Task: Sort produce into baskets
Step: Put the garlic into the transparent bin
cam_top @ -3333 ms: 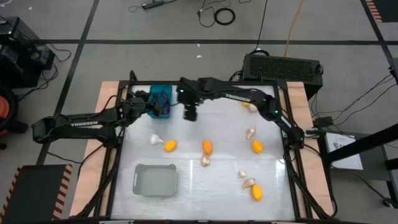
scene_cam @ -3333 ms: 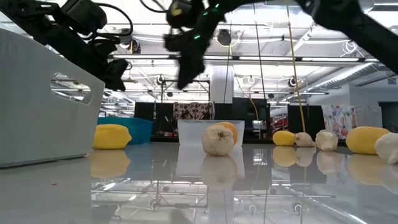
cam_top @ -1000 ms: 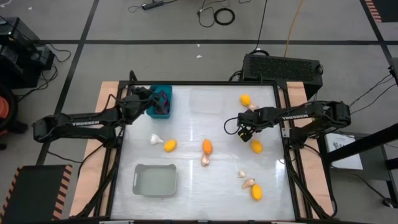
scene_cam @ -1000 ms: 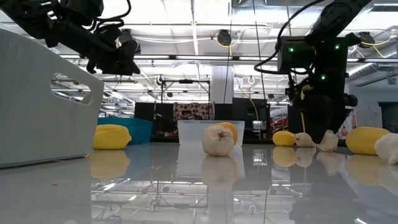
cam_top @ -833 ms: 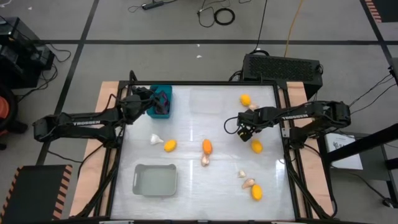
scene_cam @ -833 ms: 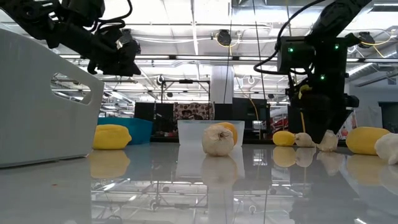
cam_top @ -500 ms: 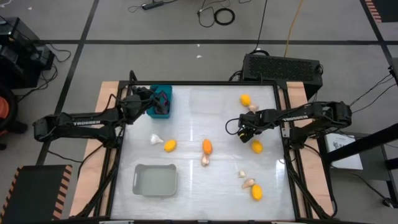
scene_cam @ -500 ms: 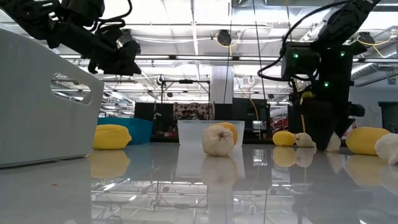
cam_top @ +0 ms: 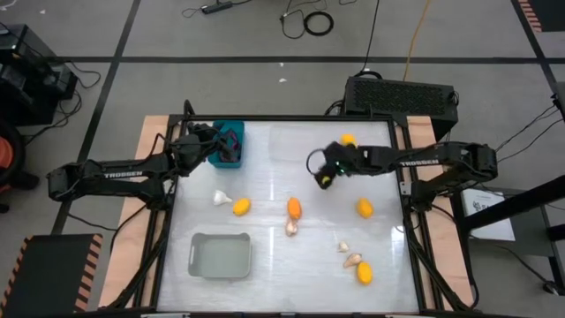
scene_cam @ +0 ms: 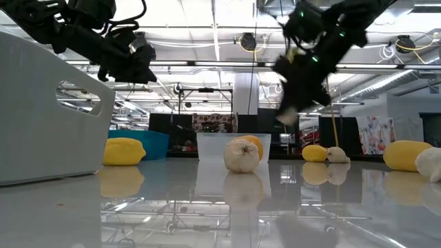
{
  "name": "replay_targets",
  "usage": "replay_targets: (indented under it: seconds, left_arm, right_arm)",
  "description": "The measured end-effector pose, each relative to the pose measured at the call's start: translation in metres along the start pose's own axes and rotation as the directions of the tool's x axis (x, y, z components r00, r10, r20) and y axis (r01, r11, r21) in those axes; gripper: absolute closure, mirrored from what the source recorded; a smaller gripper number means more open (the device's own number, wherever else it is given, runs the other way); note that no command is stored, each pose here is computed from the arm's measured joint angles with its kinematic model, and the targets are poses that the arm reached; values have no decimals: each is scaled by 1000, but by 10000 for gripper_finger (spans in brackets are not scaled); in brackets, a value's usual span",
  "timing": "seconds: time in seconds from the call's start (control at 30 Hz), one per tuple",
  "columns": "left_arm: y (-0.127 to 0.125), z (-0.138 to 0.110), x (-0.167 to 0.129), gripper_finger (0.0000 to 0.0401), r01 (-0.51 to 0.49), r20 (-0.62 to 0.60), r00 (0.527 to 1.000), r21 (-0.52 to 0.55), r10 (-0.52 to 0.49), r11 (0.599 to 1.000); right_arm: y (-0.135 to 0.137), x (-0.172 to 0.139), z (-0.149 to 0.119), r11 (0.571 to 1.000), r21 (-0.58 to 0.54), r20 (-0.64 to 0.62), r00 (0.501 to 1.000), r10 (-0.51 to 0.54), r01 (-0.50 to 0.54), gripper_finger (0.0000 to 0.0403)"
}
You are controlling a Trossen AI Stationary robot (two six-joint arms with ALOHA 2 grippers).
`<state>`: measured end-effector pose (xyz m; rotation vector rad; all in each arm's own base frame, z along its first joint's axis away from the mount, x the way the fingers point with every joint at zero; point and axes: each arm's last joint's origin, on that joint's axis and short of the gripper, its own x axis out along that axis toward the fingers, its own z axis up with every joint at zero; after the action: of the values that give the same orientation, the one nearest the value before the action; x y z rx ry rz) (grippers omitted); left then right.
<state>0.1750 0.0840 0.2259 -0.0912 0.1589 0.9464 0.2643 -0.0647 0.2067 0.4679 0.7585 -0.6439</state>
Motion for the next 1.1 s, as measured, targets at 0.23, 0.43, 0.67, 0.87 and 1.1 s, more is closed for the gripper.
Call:
replay_targets:
  seconds: [0.23, 0.43, 0.67, 0.87, 1.1]
  left_arm:
    - [0, 0, 0, 230, 1, 0, 1000, 0, -1, 1000]
    - [0, 0, 0, 230, 1, -1, 1000, 7, -1, 1000]
    - [0, 0, 0, 230, 1, -2, 1000, 12, -1, 1000]
    - [0, 0, 0, 230, 1, -2, 1000, 34, -1, 999]
    - [0, 0, 0, 230, 1, -2, 1000, 35, -1, 999]
  right_arm:
    - [-2, 3, 49, 994, -75, 382, 918, 107, -84, 266]
    - [-22, 37, 59, 998, -53, 419, 906, 53, -34, 260]
    - [-37, 62, 56, 999, -26, 383, 923, 34, -26, 221]
    - [-40, 65, 56, 1000, -17, 373, 928, 23, -18, 168]
    - [-35, 60, 67, 999, -30, 328, 944, 36, -28, 134]
